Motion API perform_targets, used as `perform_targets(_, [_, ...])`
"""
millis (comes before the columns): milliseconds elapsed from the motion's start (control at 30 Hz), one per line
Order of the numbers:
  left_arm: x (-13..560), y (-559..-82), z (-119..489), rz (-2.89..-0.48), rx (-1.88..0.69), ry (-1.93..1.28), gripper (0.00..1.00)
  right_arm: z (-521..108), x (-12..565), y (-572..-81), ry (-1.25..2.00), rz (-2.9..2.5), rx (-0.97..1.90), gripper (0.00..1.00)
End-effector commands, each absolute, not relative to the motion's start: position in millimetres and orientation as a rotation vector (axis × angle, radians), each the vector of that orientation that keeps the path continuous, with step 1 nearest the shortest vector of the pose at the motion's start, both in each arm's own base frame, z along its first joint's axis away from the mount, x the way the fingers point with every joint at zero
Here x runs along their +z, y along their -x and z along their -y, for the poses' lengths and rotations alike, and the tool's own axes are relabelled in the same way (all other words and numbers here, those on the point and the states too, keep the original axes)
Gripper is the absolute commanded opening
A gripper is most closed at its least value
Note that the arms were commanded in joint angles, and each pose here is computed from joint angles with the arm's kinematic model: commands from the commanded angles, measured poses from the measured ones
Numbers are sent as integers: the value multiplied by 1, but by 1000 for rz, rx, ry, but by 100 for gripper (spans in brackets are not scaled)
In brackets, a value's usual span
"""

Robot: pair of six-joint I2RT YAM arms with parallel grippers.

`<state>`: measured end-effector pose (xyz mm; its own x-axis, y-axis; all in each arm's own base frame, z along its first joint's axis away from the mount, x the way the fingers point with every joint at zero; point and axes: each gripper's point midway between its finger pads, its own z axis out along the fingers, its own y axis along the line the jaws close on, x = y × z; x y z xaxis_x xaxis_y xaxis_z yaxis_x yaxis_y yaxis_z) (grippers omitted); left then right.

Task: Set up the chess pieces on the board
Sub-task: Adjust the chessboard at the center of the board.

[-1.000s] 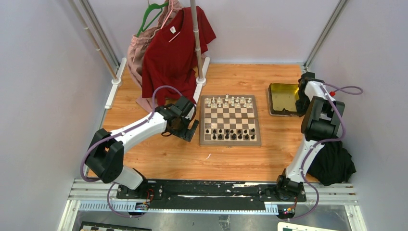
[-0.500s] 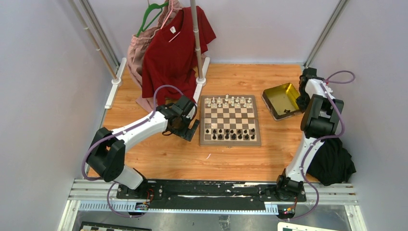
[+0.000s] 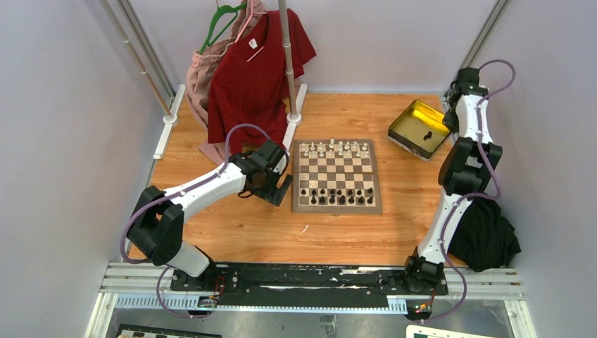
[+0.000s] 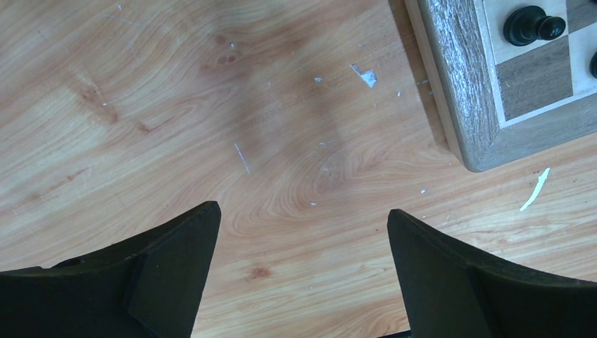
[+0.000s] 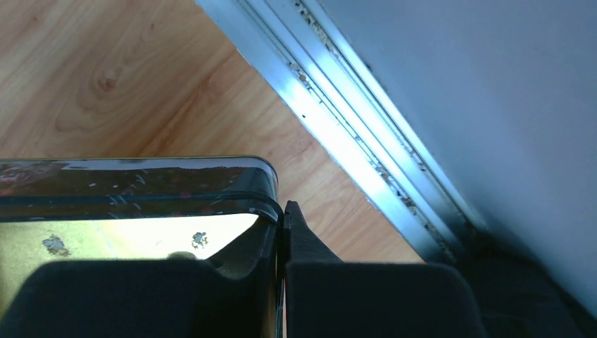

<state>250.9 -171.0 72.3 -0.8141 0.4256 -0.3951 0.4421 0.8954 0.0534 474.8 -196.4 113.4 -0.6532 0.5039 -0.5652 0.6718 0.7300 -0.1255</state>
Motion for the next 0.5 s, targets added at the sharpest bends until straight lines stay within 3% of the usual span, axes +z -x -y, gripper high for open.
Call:
perform_targets(0, [78, -264, 181, -2614, -91, -650, 94, 202, 134, -447, -802, -2603, -523, 0])
perform_targets(467, [75, -256, 184, -2618, -153, -640, 94, 190, 115, -424, -760, -2727, -529, 0])
